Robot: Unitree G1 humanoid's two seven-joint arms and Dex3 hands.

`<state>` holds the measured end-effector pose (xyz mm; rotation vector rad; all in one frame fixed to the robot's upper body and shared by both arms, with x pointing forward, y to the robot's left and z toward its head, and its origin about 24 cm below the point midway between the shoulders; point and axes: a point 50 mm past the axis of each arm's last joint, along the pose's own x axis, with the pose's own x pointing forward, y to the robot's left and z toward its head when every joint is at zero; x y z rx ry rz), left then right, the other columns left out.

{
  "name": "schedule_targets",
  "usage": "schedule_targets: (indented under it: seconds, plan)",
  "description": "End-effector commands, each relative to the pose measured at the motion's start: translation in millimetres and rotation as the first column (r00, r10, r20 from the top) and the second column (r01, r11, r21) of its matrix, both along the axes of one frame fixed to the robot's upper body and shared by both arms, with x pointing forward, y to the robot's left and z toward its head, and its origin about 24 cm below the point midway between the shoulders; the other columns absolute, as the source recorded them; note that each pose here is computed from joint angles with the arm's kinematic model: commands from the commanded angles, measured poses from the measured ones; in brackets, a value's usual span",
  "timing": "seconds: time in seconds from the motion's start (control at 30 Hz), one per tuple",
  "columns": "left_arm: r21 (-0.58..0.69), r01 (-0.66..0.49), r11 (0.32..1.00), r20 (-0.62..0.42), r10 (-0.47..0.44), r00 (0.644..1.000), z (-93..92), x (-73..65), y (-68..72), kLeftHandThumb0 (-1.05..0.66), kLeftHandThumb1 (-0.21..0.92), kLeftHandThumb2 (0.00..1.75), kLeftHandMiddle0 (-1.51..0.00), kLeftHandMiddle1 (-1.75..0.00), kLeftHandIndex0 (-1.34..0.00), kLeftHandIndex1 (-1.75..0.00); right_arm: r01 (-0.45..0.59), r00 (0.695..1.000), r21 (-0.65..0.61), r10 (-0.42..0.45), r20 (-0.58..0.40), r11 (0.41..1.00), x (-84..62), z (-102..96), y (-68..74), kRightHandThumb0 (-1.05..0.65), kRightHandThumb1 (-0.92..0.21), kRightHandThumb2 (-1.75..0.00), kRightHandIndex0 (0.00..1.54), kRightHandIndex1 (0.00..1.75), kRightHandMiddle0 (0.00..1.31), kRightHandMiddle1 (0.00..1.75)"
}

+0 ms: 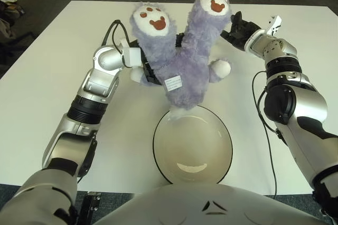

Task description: Put the doll into the plate.

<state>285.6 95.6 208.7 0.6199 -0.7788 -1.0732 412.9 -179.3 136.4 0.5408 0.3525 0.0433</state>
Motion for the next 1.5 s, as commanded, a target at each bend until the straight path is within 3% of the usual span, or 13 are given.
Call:
schedule_targets:
  seconds: [0.0, 0.27, 1.0, 1.07, 1.13, 1.23, 1.47]
  plan:
    - [-0.044, 0.048, 0.998, -0.029, -0.049, 0.998, -1.8, -1.1, 1.7, 0.00, 0.05, 1.56, -0.74, -1.54, -0.76, -1.75, 0.005, 1.000, 0.011, -0.004, -0.009, 1.000, -1.0, -5.2, -0.8, 0.04, -0.05, -1.44, 0.06, 1.17, 0.00, 1.35]
    - [-0.082, 0.151, 0.985, -0.089, -0.158, 0.983, -6.1, -0.8, -0.6, 0.00, 0.04, 1.61, -0.72, -1.70, -0.69, -1.75, 0.018, 1.000, 0.012, -0.017, -0.016, 1.000, -0.8, -7.6, 0.3, 0.02, -0.06, -1.42, 0.04, 1.15, 0.00, 1.32]
    - [-0.018, 0.288, 0.957, -0.110, -0.288, 0.951, -6.2, -4.8, -1.5, 0.00, 0.03, 1.62, -0.79, -1.69, -0.64, -1.75, 0.011, 1.000, 0.017, -0.010, -0.014, 1.000, 0.3, -6.2, 2.0, 0.05, -0.08, -1.43, 0.00, 1.13, 0.00, 1.37]
    - [-0.002, 0.298, 0.955, -0.118, -0.296, 0.948, -6.2, -7.0, -0.6, 0.00, 0.01, 1.63, -0.79, -1.72, -0.69, -1.70, 0.013, 1.000, 0.017, -0.013, -0.014, 1.000, 0.5, -5.7, 2.1, 0.04, -0.08, -1.43, 0.00, 1.13, 0.00, 1.35]
    - [0.005, 0.306, 0.952, -0.114, -0.304, 0.946, -4.7, -11.9, 2.1, 0.00, 0.01, 1.58, -0.79, -1.73, -0.78, -1.51, 0.014, 1.000, 0.020, -0.014, -0.012, 1.000, 0.7, -5.2, 2.2, 0.04, -0.07, -1.43, 0.00, 1.13, 0.00, 1.34]
    - [0.019, 0.309, 0.951, -0.109, -0.305, 0.946, -3.9, -19.4, 5.7, 0.00, 0.02, 1.54, -0.78, -1.74, -0.85, -1.37, 0.013, 1.000, 0.027, -0.013, -0.005, 1.000, 1.0, -4.4, 2.3, 0.04, -0.07, -1.43, 0.01, 1.13, 0.00, 1.34]
    - [0.094, 0.298, 0.950, -0.100, -0.289, 0.952, -4.2, -23.6, 3.8, 0.00, 0.05, 1.46, -0.74, -1.75, -0.91, -1.24, 0.011, 1.000, 0.030, -0.012, 0.009, 0.999, 1.4, -3.7, 2.5, 0.03, -0.06, -1.43, 0.03, 1.17, 0.00, 1.37]
